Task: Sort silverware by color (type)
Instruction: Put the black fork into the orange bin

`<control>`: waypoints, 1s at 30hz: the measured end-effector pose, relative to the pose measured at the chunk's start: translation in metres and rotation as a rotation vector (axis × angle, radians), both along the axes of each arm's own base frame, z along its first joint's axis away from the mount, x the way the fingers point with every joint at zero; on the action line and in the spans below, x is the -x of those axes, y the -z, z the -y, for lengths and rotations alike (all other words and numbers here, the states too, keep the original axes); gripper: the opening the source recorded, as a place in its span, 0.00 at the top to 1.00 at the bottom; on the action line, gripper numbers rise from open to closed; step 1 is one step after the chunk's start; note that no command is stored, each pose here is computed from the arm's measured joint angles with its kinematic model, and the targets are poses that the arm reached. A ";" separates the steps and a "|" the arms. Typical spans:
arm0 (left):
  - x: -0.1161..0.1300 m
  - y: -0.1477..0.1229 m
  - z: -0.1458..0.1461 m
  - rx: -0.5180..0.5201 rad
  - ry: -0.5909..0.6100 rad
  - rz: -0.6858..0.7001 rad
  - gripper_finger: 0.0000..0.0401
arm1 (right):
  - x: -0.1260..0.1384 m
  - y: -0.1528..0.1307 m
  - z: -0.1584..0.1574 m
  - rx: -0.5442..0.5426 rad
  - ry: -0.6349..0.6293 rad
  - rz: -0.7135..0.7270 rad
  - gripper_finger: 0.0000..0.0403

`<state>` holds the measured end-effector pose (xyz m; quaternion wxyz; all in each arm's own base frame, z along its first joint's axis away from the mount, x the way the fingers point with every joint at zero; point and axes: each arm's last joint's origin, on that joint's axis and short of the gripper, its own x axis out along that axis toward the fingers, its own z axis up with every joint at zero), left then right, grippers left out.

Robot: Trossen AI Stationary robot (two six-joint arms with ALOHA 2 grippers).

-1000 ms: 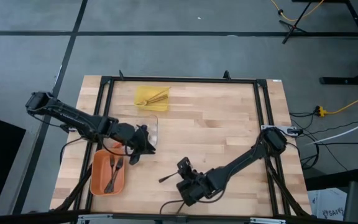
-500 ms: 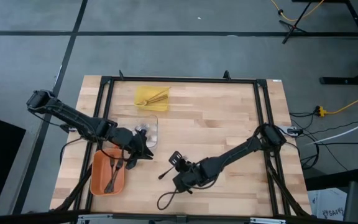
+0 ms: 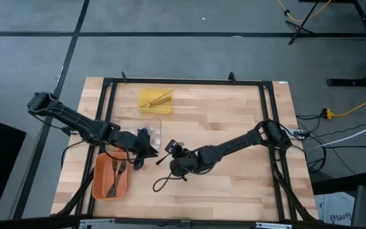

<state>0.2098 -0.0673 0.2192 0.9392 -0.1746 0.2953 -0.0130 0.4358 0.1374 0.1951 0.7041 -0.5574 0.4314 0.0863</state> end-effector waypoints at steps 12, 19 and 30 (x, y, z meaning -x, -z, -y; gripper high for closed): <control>0.002 0.004 -0.001 0.131 -0.127 -0.063 0.83 | -0.019 -0.015 0.003 0.009 -0.075 0.188 1.00; 0.002 0.004 -0.001 0.135 -0.128 -0.064 0.83 | -0.024 -0.021 0.003 -0.009 -0.073 0.268 1.00; 0.002 0.004 -0.001 0.153 -0.141 -0.066 0.83 | -0.026 -0.023 0.002 0.012 -0.098 0.284 1.00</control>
